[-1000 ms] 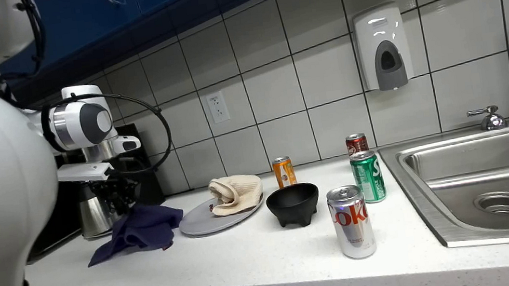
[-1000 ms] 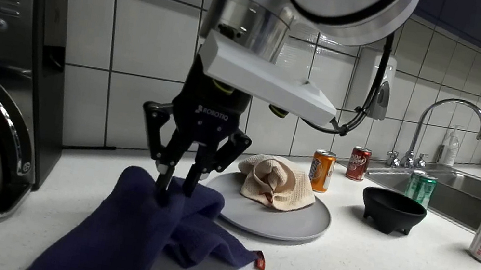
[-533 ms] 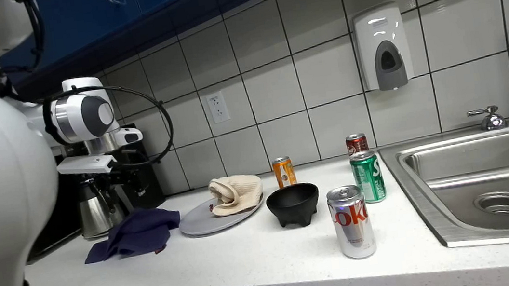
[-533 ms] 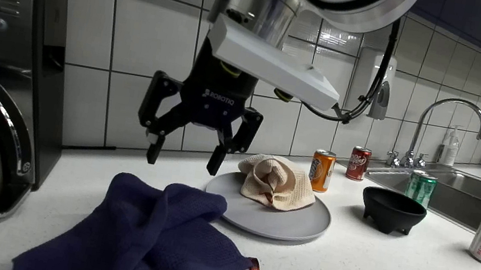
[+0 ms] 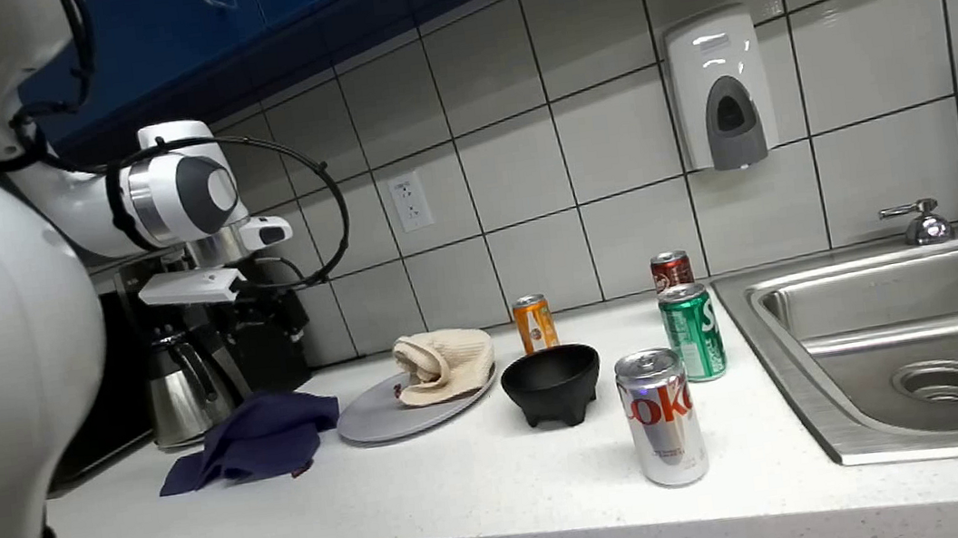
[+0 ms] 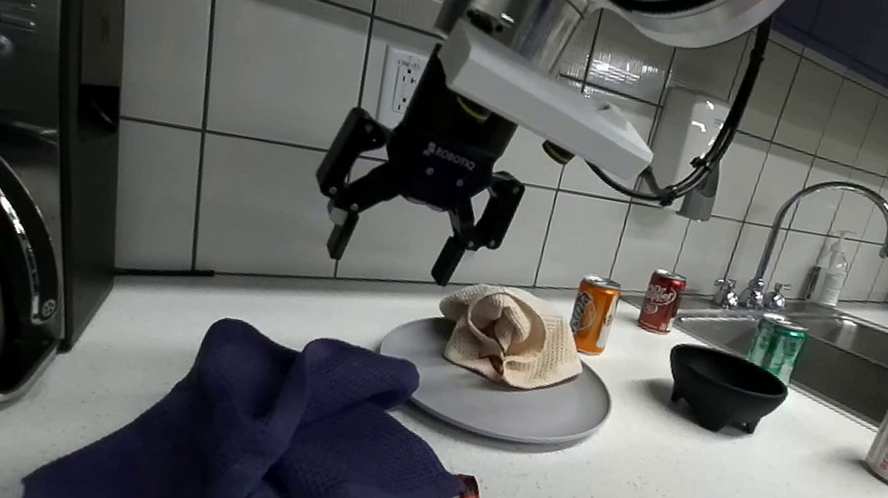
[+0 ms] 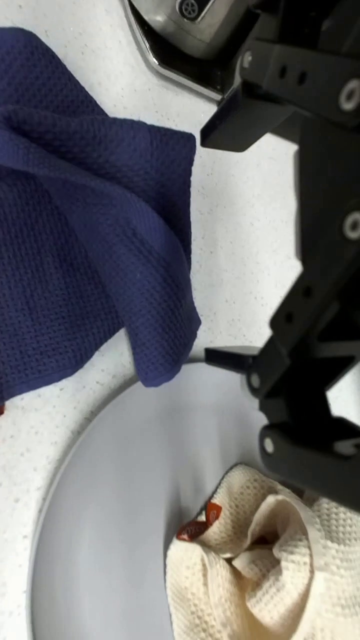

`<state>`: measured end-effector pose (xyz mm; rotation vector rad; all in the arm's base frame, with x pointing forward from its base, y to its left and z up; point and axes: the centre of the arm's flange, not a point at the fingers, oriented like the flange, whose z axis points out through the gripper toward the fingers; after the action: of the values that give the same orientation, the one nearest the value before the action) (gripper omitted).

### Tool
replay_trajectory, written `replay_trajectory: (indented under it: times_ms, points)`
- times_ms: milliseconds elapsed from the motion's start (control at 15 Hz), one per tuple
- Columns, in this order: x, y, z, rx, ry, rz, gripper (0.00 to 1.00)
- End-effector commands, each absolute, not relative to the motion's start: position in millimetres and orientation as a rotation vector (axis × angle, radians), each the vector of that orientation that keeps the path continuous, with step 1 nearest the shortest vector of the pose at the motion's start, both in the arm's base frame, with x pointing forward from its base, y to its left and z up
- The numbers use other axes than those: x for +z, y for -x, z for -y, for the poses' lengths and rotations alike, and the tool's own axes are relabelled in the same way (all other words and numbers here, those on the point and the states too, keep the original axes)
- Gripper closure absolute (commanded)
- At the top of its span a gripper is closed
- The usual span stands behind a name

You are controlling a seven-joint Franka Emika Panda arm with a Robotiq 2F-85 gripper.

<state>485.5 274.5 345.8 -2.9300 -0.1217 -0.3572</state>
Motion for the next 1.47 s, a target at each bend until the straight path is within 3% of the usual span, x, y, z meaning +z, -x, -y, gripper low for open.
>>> replay_trajectory:
  times_ms: [0,1400]
  points:
    - [350,-490,-251,-0.366,2.995,0.063,0.0]
    - [314,-566,-146,-0.194,3.212,-0.113,0.0]
